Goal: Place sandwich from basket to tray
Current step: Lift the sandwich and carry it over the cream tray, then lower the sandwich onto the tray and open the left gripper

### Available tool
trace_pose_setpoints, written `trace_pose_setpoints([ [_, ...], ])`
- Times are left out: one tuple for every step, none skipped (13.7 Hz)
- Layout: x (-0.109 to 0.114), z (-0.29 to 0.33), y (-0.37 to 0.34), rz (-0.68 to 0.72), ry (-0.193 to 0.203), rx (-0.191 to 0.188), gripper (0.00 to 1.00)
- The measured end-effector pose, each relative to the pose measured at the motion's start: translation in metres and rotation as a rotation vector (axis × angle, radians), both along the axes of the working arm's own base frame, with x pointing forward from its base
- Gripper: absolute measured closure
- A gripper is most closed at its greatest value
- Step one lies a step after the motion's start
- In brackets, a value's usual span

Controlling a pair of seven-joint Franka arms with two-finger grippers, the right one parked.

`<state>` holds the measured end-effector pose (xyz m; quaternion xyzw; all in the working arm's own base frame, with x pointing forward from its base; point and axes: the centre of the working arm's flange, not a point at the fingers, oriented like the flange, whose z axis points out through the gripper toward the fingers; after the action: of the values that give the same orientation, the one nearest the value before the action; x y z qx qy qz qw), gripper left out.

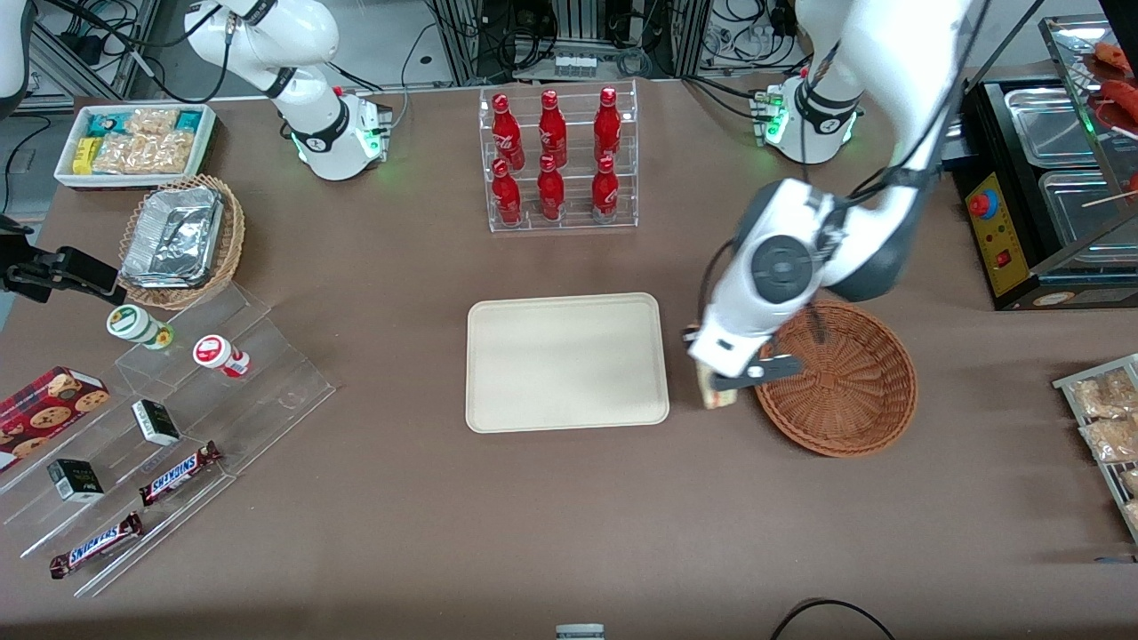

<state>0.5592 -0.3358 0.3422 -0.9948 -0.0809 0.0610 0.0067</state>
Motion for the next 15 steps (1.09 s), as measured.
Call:
trace_pose_setpoints([
  [-0.004, -0.007, -0.024, -0.018, 0.002, -0.004, 0.85],
  [-0.010, -0.015, -0.048, -0.027, 0.007, -0.005, 0.85],
  [-0.015, -0.024, -0.070, -0.033, 0.009, -0.007, 0.85],
  [-0.019, -0.031, -0.091, -0.032, 0.009, -0.010, 0.85],
  [-0.023, -0.037, -0.110, -0.023, 0.009, -0.014, 0.85],
  [-0.027, -0.043, -0.129, -0.010, 0.008, -0.017, 0.85],
  [-0.032, -0.049, -0.145, 0.001, 0.007, -0.020, 0.85],
  [-0.036, -0.054, -0.160, 0.009, 0.005, -0.024, 0.85],
  [-0.041, -0.059, -0.173, 0.017, 0.006, -0.025, 0.85],
  [-0.045, -0.064, -0.183, 0.023, 0.007, -0.026, 0.85],
  [-0.048, -0.069, -0.191, 0.028, 0.008, -0.026, 0.85],
  [-0.050, -0.073, -0.196, 0.032, 0.010, -0.026, 0.85],
  [-0.051, -0.077, -0.198, 0.038, 0.012, -0.025, 0.85],
  [-0.050, -0.080, -0.199, 0.050, 0.010, -0.027, 0.85],
  [-0.048, -0.084, -0.199, 0.069, 0.005, -0.030, 0.85],
])
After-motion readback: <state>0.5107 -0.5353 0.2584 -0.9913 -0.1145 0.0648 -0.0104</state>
